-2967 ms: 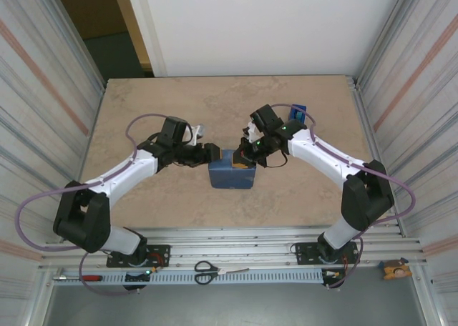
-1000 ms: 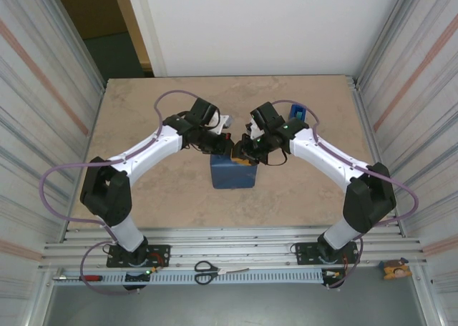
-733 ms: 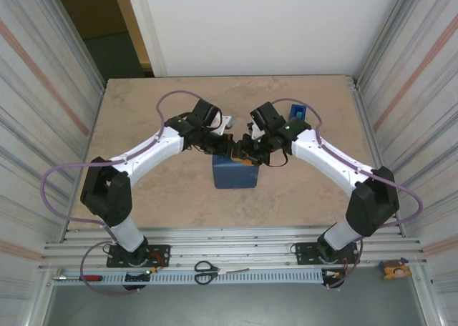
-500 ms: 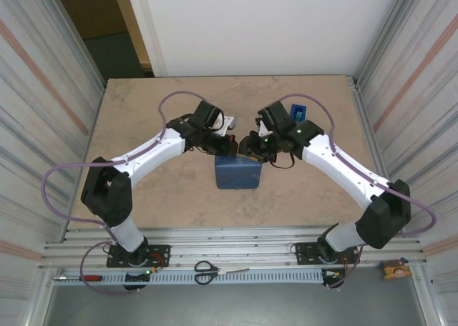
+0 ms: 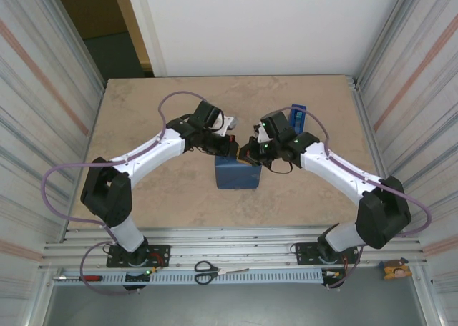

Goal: Wrap the gift box in paper

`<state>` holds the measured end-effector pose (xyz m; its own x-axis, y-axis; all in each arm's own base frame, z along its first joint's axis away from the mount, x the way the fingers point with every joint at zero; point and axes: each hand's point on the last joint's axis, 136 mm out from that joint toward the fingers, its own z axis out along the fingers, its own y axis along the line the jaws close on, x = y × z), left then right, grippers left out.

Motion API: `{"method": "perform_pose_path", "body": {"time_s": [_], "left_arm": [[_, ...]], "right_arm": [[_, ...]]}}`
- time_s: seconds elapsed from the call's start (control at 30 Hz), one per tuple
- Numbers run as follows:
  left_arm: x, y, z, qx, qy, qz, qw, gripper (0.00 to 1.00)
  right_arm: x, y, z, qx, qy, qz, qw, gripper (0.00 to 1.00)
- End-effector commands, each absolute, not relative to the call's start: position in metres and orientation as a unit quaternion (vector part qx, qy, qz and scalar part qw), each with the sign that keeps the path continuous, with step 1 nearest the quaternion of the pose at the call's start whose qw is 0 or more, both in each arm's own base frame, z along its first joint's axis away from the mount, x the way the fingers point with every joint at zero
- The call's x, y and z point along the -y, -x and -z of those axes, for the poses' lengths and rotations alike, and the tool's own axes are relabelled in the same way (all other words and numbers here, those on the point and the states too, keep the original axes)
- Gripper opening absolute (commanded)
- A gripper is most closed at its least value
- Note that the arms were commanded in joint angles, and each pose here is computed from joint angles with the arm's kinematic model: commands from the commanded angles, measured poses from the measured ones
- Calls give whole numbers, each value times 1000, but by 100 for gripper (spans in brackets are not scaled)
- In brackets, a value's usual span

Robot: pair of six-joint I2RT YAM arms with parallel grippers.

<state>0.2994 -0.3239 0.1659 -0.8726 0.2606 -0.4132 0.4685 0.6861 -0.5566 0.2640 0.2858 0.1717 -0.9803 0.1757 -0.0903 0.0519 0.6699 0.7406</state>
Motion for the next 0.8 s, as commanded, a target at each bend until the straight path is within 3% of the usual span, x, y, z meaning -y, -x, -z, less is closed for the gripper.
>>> {"method": "perform_pose_path", "body": {"time_s": [0.0, 0.17, 0.43, 0.77], "left_arm": [[310, -265, -117, -933, -192, 299, 62, 0], [311, -266, -119, -931, -194, 302, 63, 0], [309, -268, -120, -932, -188, 302, 67, 0], [313, -269, -127, -927, -189, 316, 71, 0]], "right_arm": [[-289, -248, -156, -909, -56, -411, 42, 0], [-273, -240, -137, -930, -59, -361, 34, 0], [-297, -258, -199, -902, 12, -417, 114, 0], [-288, -254, -140, -930, -13, -362, 57, 0]]}}
